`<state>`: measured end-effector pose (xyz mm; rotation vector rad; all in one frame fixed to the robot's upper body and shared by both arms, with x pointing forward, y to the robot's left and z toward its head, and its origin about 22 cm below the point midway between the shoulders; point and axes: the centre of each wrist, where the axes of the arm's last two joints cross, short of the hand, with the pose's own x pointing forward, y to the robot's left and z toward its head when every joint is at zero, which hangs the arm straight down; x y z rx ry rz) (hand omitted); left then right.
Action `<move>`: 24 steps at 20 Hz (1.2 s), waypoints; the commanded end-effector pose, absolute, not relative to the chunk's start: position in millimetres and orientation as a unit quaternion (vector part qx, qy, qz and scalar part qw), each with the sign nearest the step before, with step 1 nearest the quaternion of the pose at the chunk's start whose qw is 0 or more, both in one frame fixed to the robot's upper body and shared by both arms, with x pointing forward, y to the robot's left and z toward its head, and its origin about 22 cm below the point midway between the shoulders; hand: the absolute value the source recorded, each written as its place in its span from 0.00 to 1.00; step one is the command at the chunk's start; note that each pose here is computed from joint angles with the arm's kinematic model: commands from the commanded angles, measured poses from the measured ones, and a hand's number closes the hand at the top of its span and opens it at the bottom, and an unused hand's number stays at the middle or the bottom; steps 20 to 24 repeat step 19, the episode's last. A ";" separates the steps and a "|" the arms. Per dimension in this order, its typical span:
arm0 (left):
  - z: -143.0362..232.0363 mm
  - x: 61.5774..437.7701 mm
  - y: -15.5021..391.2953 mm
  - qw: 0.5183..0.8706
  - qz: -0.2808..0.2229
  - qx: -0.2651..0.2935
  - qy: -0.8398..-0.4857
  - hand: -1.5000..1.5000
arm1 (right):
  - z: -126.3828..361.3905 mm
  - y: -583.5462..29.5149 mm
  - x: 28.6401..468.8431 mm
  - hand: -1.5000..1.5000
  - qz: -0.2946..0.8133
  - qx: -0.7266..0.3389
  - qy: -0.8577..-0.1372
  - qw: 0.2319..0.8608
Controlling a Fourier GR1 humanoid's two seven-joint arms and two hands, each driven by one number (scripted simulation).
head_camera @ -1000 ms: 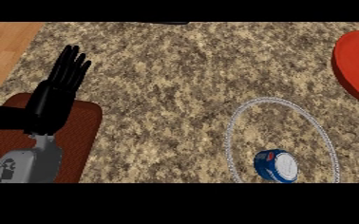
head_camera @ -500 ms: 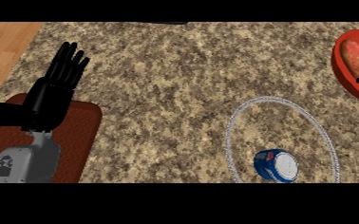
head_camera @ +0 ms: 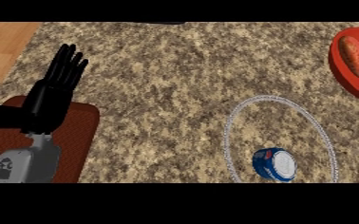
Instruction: Pick the sweet potato from the placemat and place it in the bowl
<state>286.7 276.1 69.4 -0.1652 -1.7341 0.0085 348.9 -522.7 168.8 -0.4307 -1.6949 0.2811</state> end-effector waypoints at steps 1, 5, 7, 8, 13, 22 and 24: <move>67.6 288.4 273.3 0.642 0.000 -0.074 -0.764 0.50 | 181.2 -545.1 328.5 0.00 0.073 -0.195 -0.749 0.629; 70.3 288.3 274.6 0.641 0.012 -0.066 -0.764 0.50 | 182.5 -567.8 302.0 0.00 0.048 -0.191 -0.741 0.643; 72.6 286.5 276.6 0.640 0.005 -0.075 -0.765 0.50 | 179.3 -576.3 290.3 0.00 0.053 -0.203 -0.731 0.649; 70.0 284.6 273.0 0.643 0.013 -0.074 -0.763 0.50 | 181.8 -582.9 281.9 0.00 0.048 -0.194 -0.737 0.645; 73.7 287.0 276.7 0.636 0.013 -0.070 -0.768 0.50 | 196.1 -598.9 261.4 0.00 0.057 -0.207 -0.729 0.650; 72.4 284.5 278.1 0.639 0.019 -0.065 -0.767 0.50 | 189.4 -607.6 245.8 0.00 0.071 -0.193 -0.715 0.669; 72.4 284.5 278.1 0.639 0.019 -0.065 -0.767 0.50 | 189.4 -607.6 245.8 0.00 0.071 -0.193 -0.715 0.669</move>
